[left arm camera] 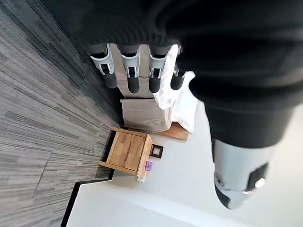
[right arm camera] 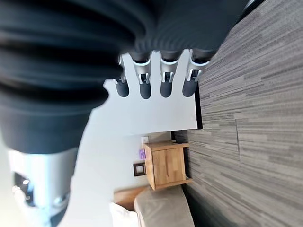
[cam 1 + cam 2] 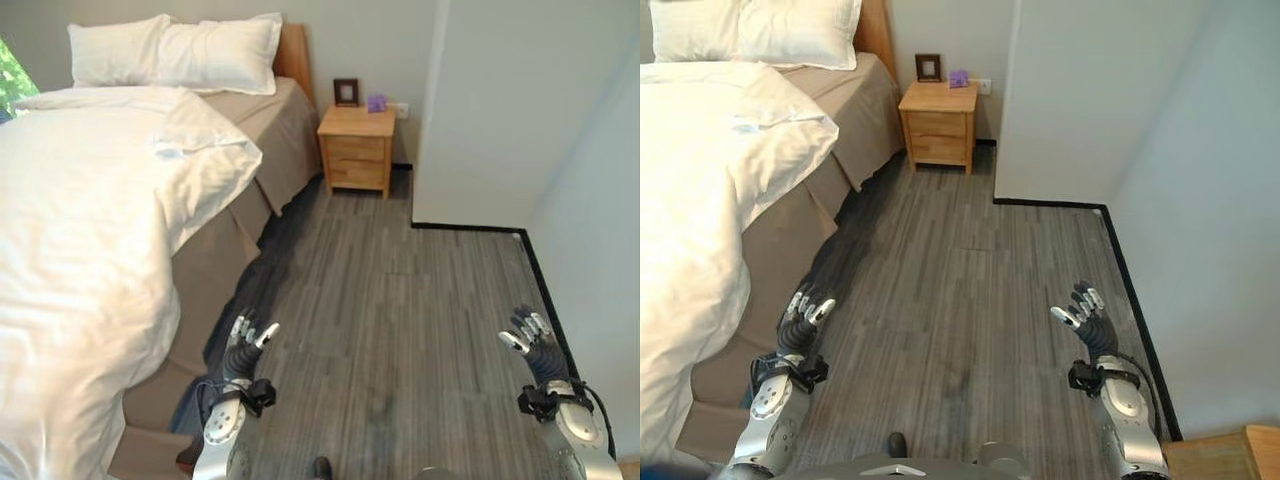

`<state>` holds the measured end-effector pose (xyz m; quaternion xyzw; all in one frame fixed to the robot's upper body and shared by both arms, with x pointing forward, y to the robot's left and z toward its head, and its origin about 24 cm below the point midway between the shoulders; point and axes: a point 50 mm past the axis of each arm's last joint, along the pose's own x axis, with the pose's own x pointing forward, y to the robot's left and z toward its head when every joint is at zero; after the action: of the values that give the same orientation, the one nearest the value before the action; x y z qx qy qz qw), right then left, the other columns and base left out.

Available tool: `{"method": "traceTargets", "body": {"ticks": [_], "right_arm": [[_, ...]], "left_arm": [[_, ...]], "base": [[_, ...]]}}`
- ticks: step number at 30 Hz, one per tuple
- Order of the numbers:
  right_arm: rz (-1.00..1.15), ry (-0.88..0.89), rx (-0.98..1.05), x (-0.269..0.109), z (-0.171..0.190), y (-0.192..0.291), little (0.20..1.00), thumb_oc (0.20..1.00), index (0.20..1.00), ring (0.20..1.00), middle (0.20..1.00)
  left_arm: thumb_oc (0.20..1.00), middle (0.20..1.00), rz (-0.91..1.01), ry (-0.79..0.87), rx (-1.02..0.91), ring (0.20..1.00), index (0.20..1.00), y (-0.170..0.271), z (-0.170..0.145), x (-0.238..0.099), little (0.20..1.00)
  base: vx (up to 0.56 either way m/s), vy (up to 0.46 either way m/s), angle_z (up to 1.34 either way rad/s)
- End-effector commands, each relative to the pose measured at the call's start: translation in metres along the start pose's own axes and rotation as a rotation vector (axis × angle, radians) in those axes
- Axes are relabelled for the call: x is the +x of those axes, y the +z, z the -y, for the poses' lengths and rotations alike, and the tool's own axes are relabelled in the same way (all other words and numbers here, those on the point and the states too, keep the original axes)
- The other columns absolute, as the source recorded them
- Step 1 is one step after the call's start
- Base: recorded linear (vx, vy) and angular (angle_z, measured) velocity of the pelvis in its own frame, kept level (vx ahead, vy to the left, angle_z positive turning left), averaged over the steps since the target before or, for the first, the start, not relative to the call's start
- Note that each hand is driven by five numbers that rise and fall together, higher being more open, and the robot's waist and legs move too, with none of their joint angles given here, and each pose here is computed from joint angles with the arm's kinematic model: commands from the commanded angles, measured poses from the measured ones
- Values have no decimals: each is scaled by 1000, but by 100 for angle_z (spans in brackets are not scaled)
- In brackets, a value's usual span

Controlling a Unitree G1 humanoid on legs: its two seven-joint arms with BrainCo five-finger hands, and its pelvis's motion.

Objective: Making the bed.

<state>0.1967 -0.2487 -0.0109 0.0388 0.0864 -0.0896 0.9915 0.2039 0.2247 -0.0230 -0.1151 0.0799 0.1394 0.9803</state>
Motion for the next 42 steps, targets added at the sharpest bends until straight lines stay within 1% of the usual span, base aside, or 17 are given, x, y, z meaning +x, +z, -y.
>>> {"method": "traceTargets", "body": {"ticks": [1, 6, 11, 13, 15, 16, 18, 20, 21, 24, 27, 30, 31, 35, 38, 42], "right_arm": [[147, 39, 26, 17, -17, 26, 1000, 1000, 1000, 1000, 1000], [151, 58, -19, 18, -20, 26, 1000, 1000, 1000, 1000, 1000], [135, 10, 0, 10, -9, 22, 1000, 1000, 1000, 1000, 1000], [115, -13, -23, 4, 0, 17, 1000, 1000, 1000, 1000, 1000], [97, -14, -52, -1, 3, 15, 1000, 1000, 1000, 1000, 1000], [93, -26, -71, -1, 9, 14, 1000, 1000, 1000, 1000, 1000], [112, -39, -72, 3, 13, 20, 1000, 1000, 1000, 1000, 1000], [158, -48, -21, 8, 13, 29, 1000, 1000, 1000, 1000, 1000], [160, -72, -36, 12, 17, 31, 1000, 1000, 1000, 1000, 1000], [161, -107, -46, 13, 25, 34, 1000, 1000, 1000, 1000, 1000], [137, -111, -54, 10, 27, 28, 1000, 1000, 1000, 1000, 1000], [104, -107, -93, 4, 29, 20, 1000, 1000, 1000, 1000, 1000], [103, -107, -93, 4, 29, 20, 1000, 1000, 1000, 1000, 1000], [74, -95, -126, -2, 31, 15, 1000, 1000, 1000, 1000, 1000], [66, -75, -109, -3, 24, 11, 1000, 1000, 1000, 1000, 1000], [89, -76, -48, 2, 13, 11, 1000, 1000, 1000, 1000, 1000]], "left_arm": [[1000, 1000, 231, 37, 34, 1000, 1000, 52, -15, 16, 1000], [1000, 1000, 261, 85, 84, 1000, 1000, 61, -24, 19, 1000], [1000, 1000, 254, 56, 62, 1000, 1000, 59, -22, 18, 1000], [1000, 1000, 258, 10, 48, 1000, 1000, 61, -9, 26, 1000], [1000, 1000, 250, -73, 25, 1000, 1000, 57, 14, 30, 1000], [1000, 1000, 244, -86, 3, 1000, 1000, 55, 20, 30, 1000], [1000, 1000, 237, -82, -69, 1000, 1000, 53, 24, 31, 1000], [1000, 1000, 253, -97, -149, 1000, 1000, 58, 33, 35, 1000], [1000, 1000, 260, -135, -147, 1000, 1000, 61, 42, 36, 1000], [1000, 1000, 240, -149, -165, 1000, 1000, 56, 46, 36, 1000], [1000, 1000, 222, -148, -155, 1000, 1000, 51, 44, 35, 1000], [1000, 1000, 186, -89, -127, 1000, 1000, 40, 28, 31, 1000], [1000, 1000, 186, -88, -126, 1000, 1000, 40, 28, 31, 1000], [1000, 1000, 171, 62, -112, 1000, 1000, 34, -4, 25, 1000], [1000, 1000, 188, 110, -106, 1000, 1000, 36, -17, 20, 1000], [1000, 1000, 234, 96, -103, 1000, 1000, 50, -12, 28, 1000]], "base": [[92, 191, -56], [87, 216, -31], [396, 45, -19], [714, -268, 30], [814, -429, 59], [689, -443, 46], [491, -382, 6], [497, -504, 3], [518, -471, -17], [535, -194, -59], [451, -38, -15], [557, 50, -58], [366, 27, -114], [642, 99, -24], [575, 228, -20], [379, 269, -7]]}}
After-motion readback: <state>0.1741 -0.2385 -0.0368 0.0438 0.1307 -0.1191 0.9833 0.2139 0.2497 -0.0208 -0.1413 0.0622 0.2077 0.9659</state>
